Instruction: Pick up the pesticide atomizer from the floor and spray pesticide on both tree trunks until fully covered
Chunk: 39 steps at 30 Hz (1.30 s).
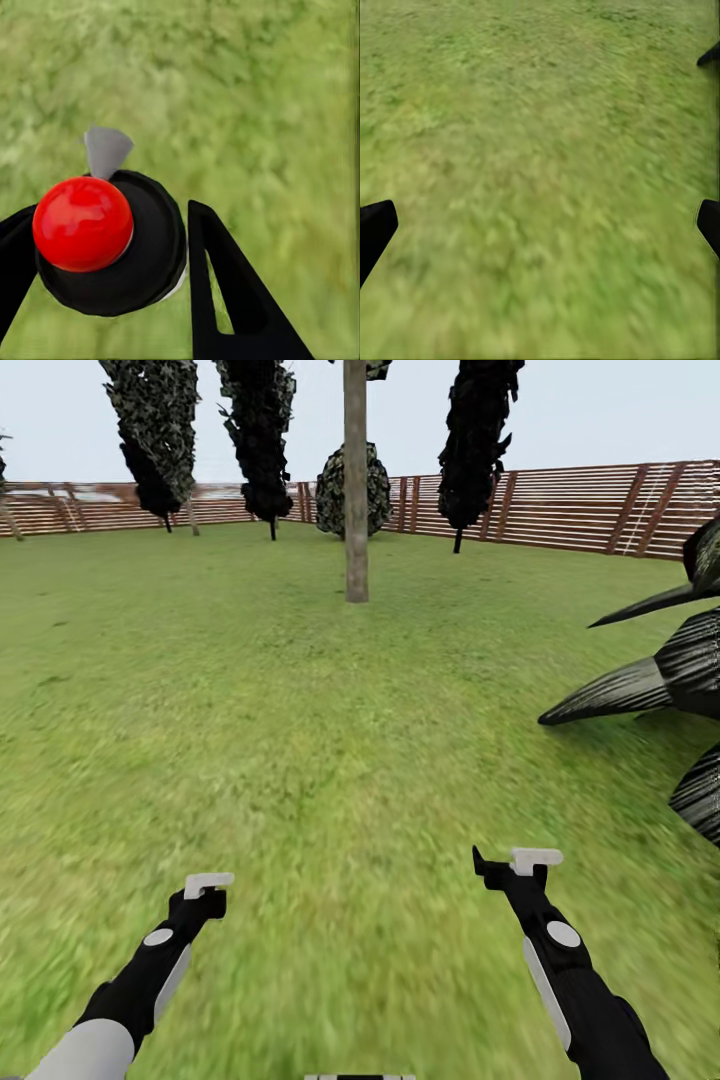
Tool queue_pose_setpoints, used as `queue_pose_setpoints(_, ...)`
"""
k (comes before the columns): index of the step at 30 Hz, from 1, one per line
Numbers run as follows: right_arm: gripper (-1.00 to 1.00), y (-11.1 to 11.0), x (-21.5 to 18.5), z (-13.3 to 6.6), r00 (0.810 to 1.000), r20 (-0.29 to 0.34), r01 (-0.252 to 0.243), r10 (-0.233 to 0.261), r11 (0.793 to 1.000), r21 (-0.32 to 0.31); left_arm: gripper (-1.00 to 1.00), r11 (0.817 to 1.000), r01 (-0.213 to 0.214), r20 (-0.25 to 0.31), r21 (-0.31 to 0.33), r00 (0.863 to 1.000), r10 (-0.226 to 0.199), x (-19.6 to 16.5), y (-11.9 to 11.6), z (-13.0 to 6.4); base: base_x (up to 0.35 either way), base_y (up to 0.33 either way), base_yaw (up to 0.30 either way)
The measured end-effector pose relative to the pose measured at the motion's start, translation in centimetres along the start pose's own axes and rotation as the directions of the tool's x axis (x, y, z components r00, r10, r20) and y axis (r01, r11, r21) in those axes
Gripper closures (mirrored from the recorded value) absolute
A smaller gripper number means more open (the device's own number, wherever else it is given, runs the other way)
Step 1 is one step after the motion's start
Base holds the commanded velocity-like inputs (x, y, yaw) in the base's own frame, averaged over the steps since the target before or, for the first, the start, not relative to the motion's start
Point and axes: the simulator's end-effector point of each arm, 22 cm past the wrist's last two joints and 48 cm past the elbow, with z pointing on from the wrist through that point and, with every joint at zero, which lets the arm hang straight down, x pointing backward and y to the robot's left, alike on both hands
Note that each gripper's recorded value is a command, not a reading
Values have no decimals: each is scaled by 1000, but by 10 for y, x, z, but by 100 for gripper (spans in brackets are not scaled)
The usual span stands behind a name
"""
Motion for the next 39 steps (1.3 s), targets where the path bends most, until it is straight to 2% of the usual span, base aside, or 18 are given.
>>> queue_pose_setpoints(29, -100, 0, 0, 0, 1000, 0, 0, 0, 1000, 0, 100, 1000, -1, 0, 0, 1000, 1, 0, 0, 0, 285, 205, -297)
queue_pose_setpoints(39, -100, 0, 0, 0, 1000, 0, 0, 0, 1000, 0, 100, 1000, -1, 0, 0, 1000, 1, 0, 0, 0, 288, 201, -22)
